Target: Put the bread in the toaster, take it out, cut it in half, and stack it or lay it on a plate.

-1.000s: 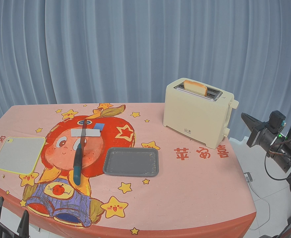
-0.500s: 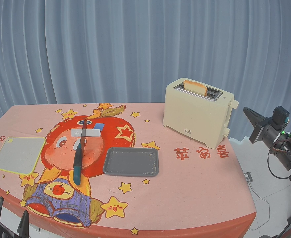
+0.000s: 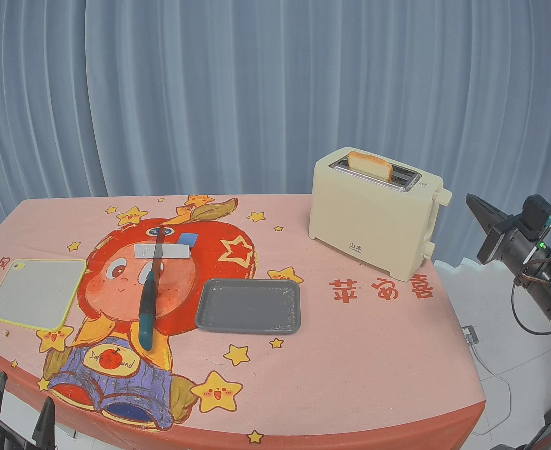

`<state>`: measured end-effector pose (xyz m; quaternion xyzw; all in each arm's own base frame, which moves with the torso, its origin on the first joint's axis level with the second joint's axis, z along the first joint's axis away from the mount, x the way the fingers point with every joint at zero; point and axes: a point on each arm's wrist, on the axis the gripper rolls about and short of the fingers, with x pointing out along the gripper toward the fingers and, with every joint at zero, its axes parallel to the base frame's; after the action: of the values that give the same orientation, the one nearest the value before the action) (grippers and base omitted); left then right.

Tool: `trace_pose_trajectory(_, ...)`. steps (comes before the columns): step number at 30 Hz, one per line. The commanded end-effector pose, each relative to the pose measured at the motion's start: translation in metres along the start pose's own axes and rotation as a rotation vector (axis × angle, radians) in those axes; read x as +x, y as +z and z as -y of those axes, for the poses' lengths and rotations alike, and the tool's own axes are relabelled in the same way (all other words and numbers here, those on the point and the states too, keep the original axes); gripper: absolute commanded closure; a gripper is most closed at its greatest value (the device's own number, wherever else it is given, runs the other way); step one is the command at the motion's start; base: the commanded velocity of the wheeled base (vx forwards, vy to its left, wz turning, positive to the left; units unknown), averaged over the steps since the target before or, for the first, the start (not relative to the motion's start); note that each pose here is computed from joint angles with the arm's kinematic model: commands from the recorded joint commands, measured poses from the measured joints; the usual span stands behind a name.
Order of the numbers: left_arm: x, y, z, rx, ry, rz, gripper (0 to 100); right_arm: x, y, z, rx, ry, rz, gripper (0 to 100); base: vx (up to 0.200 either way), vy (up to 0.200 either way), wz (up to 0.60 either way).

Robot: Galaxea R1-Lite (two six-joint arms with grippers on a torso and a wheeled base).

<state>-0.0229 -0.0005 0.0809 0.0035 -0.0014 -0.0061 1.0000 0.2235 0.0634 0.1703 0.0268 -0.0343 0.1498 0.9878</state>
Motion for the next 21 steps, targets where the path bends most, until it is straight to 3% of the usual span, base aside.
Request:
trace_pose_trajectory(1,0.0002,-0.0052,0.0,0.001,0.001,-0.003,0,0.0008,-0.0011,0.0003,0.0,0.0,-0.004,100,0.0,0.0,0.0)
trace_pose_trajectory(6,0.0002,-0.0052,0.0,-0.001,0.001,-0.003,0,0.0003,-0.0032,0.0004,0.0,-0.001,-0.013,100,0.0,0.0,0.0)
trace_pose_trajectory(7,0.0002,-0.0052,0.0,-0.001,0.001,-0.003,0,0.0003,-0.0032,0.0,0.002,0.001,-0.013,0,0.0,0.0,0.0)
trace_pose_trajectory(21,0.0002,-0.0052,0.0,-0.001,0.001,-0.003,0,-0.0001,0.001,-0.0019,0.011,0.006,0.005,0,0.0,0.0,0.0)
